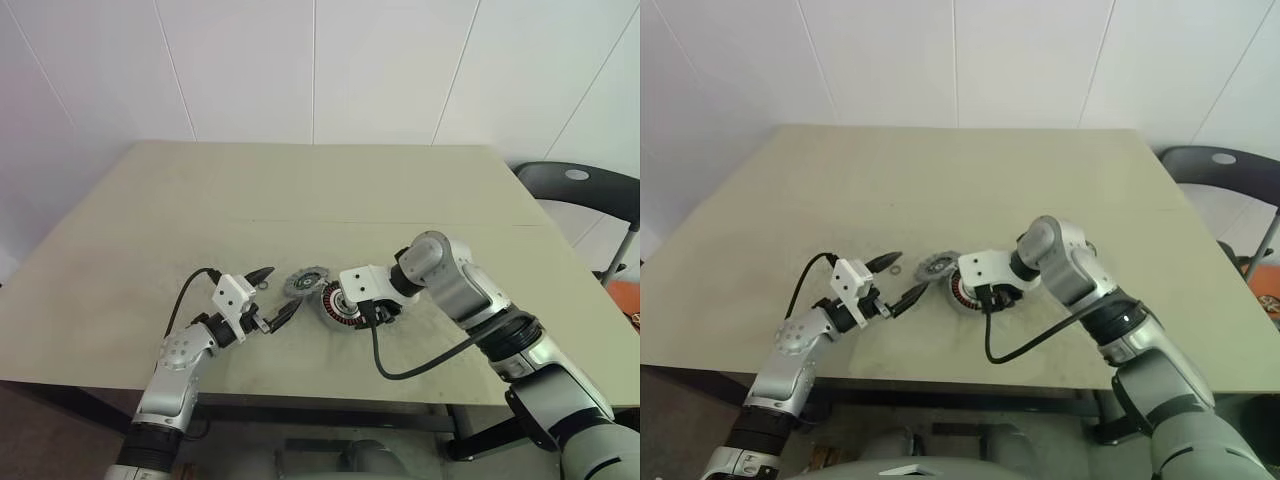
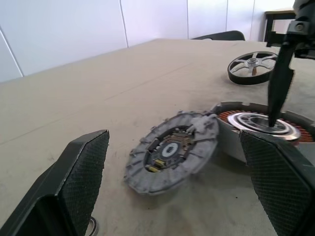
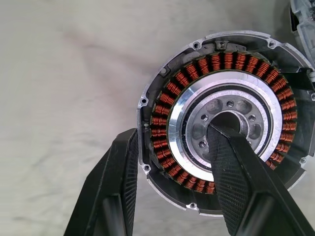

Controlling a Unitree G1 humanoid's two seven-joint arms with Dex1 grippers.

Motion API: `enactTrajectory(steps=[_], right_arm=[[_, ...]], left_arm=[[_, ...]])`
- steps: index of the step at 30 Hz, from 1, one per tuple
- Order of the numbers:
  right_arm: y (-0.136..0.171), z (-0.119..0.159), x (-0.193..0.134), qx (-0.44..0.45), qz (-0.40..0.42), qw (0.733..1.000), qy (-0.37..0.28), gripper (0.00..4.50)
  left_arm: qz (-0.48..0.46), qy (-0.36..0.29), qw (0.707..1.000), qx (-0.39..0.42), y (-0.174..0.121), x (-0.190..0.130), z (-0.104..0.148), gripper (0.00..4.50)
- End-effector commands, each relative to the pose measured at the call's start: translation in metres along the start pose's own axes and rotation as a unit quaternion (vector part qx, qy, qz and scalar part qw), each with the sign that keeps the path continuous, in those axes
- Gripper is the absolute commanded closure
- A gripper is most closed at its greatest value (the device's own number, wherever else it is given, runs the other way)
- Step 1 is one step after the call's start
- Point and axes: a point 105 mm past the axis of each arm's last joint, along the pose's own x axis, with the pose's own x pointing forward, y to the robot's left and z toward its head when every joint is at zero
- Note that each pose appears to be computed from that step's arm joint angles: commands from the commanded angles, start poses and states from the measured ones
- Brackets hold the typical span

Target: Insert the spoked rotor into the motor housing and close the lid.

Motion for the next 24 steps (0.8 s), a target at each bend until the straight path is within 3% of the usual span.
enactTrajectory(steps=[1,8,15,24], right_arm=[[0.016,-0.007,0.013,0.011,0.046,0.999,0.006,2.73],[0.014,-0.009,0.023,0.011,0.045,0.999,0.011,2.73],[0.018,-0.008,0.025,0.012,0.060,0.998,-0.007,0.44],[0.013,0.007,0.002,0.051,0.072,0.992,-0.087,0.44]], left_arm=[[0.004,-0.020,1.000,0.013,0.003,0.002,0.011,0.00],[0.006,-0.019,1.000,0.013,0.004,0.002,0.010,0.00],[0.008,-0.019,1.000,0.015,0.005,0.002,0.009,0.00],[0.007,-0.021,1.000,0.016,0.005,0.002,0.011,0.00]])
